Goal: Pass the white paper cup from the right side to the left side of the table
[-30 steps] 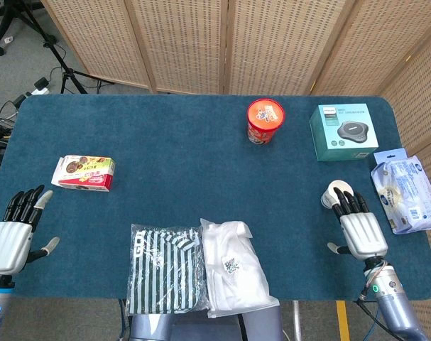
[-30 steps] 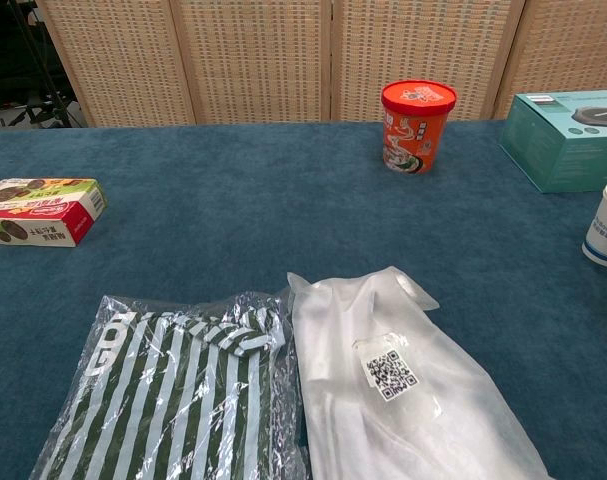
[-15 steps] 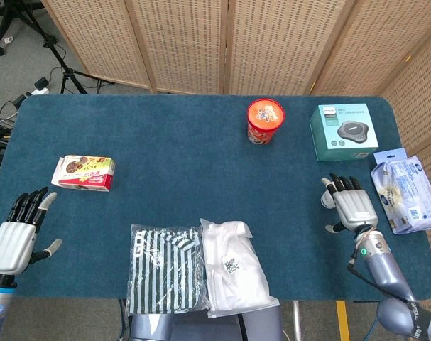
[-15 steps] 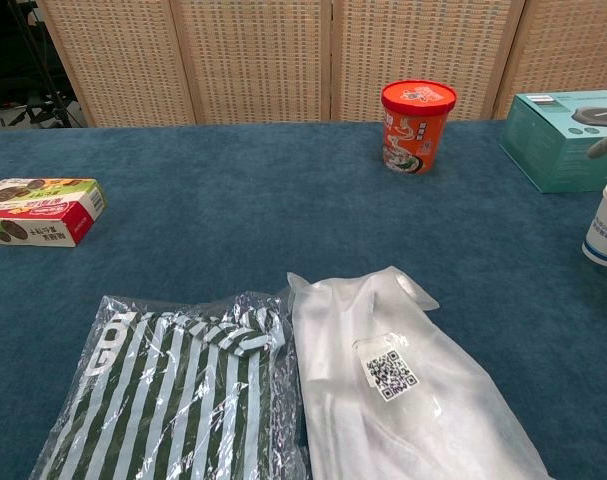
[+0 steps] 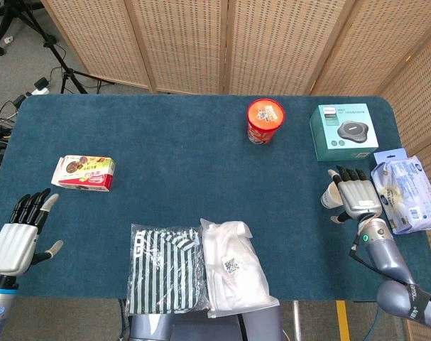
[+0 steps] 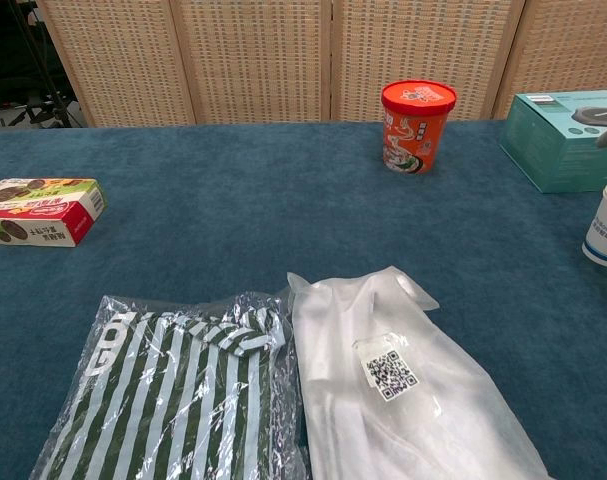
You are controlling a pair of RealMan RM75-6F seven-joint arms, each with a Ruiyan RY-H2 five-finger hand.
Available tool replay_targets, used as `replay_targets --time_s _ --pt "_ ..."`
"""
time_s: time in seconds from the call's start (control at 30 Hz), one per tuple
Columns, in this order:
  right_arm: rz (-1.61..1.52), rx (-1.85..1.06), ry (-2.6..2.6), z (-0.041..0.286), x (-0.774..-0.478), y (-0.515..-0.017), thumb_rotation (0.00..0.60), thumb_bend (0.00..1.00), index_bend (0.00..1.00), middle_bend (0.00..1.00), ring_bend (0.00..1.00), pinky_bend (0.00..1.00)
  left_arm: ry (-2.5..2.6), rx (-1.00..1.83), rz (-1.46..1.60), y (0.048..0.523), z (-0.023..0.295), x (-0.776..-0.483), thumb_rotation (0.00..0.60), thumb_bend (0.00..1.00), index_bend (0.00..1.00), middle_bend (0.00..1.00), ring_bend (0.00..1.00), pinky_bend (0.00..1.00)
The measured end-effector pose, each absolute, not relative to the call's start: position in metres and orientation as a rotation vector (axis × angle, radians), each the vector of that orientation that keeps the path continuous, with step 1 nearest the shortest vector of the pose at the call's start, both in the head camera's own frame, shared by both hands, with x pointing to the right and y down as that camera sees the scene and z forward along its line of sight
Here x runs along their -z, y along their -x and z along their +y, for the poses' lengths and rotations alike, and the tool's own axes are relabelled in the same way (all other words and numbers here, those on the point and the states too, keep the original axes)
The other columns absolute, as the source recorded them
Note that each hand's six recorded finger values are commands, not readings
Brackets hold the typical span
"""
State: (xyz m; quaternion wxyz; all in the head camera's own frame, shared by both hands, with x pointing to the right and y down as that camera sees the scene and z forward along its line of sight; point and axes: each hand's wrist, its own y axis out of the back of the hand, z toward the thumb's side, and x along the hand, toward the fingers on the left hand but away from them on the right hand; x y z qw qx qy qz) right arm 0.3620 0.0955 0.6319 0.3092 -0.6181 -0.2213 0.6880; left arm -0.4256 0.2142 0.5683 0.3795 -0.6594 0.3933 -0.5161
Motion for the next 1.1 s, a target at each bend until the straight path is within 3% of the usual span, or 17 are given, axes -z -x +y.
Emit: replay_targets --time_s 1.1 --pt "-0.594 -1.912 1.633 0.082 -0.665 -0.378 0.6 0.16 0.13 0.0 0.0 0.0 1.685 1.335 0.992 0.426 0.217 -0.57 0.6 0.21 0.0 0.0 0.0 0.0"
